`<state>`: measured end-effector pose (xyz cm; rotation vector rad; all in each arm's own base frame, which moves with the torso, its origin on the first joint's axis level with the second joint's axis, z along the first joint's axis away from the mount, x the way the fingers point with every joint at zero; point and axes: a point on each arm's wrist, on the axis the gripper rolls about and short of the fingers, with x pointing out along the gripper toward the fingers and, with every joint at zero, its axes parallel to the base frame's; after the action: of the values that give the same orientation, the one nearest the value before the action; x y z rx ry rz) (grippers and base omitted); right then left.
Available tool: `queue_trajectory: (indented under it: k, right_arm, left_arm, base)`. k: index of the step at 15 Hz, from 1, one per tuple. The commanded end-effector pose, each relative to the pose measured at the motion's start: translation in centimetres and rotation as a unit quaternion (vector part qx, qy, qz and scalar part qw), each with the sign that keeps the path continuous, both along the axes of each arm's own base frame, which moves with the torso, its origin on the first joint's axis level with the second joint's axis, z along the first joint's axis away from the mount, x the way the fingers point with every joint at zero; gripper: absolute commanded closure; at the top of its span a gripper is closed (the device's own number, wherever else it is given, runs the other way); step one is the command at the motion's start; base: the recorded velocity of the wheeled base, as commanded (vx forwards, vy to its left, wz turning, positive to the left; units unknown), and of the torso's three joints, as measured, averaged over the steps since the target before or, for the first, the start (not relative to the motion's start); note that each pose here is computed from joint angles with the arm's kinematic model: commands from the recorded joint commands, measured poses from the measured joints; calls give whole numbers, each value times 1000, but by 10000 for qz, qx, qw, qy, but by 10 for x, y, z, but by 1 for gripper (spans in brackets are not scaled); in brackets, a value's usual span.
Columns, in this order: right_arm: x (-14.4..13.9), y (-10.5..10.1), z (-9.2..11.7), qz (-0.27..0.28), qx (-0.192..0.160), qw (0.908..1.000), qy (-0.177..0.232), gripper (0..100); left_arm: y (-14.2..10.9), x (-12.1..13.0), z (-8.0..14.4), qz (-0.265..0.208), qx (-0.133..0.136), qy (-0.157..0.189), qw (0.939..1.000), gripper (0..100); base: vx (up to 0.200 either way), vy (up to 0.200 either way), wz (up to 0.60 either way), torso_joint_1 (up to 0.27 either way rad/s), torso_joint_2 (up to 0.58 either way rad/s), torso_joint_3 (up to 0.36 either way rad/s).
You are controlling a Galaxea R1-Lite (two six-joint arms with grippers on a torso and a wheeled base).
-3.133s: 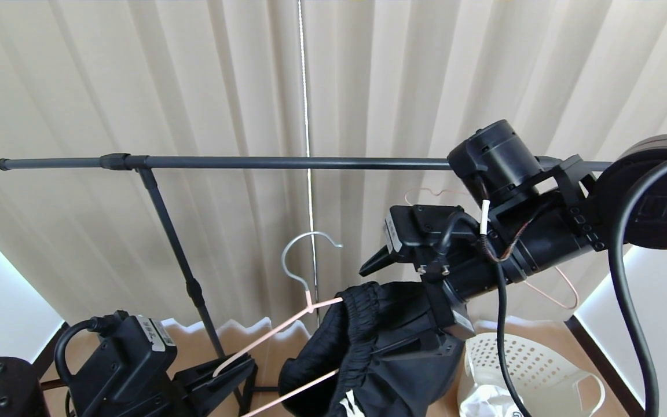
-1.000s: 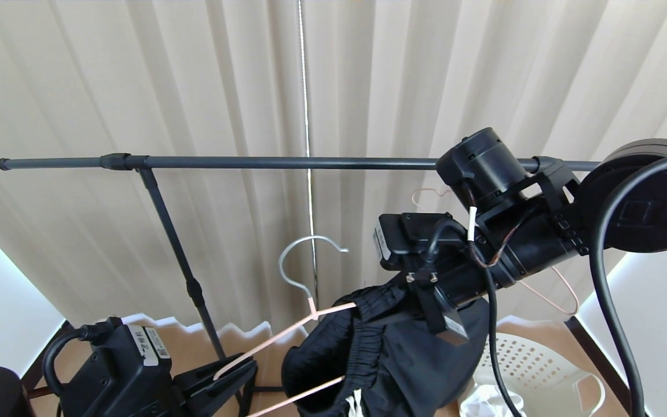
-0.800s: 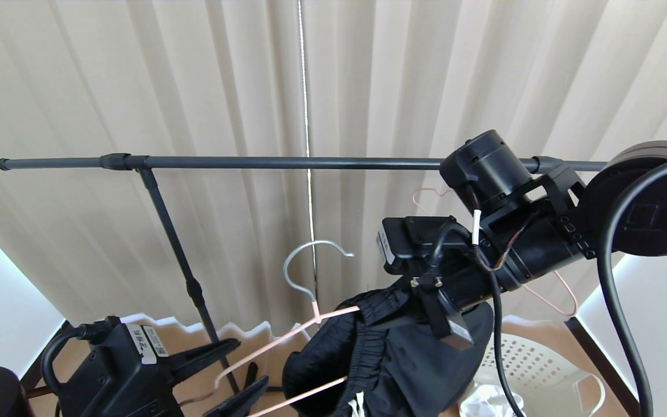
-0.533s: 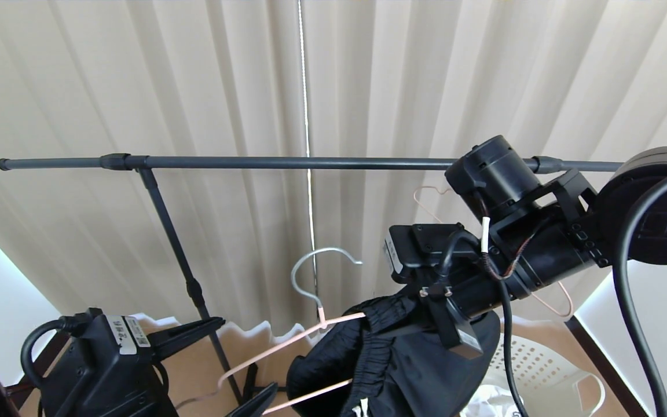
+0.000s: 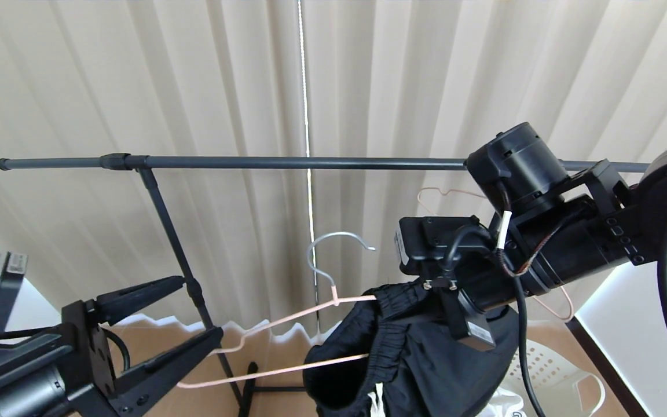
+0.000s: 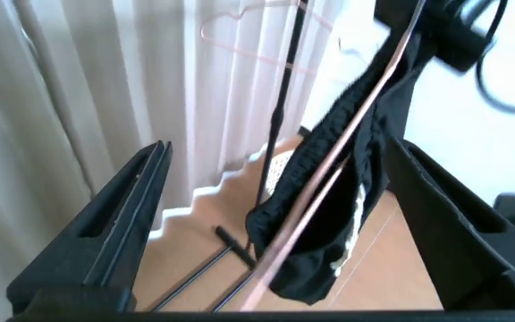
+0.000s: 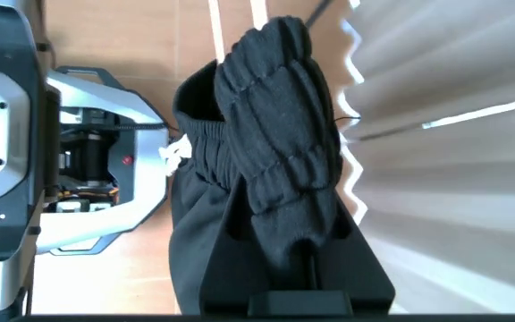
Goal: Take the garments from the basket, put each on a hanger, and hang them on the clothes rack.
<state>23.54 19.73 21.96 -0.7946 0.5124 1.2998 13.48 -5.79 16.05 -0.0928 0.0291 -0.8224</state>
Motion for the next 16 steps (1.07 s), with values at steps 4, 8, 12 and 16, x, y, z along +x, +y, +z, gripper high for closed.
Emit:
queue_trajectory:
  k: [4, 8, 12, 16]
  right_arm:
    - [-2, -3, 17, -647, -132, 9959, -611, 100]
    - [-6, -2, 32, -1448, -78, 9823, -1183, 100]
    - [-25, 5, 47, -1515, 52, 9740, -1686, 100]
    - [-41, 15, 39, -1356, 323, 9732, -1829, 100]
  left_arm:
    - [13, 14, 15, 312, -39, 822, 9961, 0]
    - [9, 14, 20, 531, 600, 1796, 9805, 0]
    - [-20, 22, -1, 903, 1427, 2404, 9559, 0]
    - [-37, 35, -24, 978, 1687, 2970, 9348, 0]
  base:
    - [0, 0, 0, 0, 0, 0]
    - [0, 0, 0, 0, 0, 0]
    - [0, 0, 0, 0, 0, 0]
    - [0, 0, 0, 0, 0, 0]
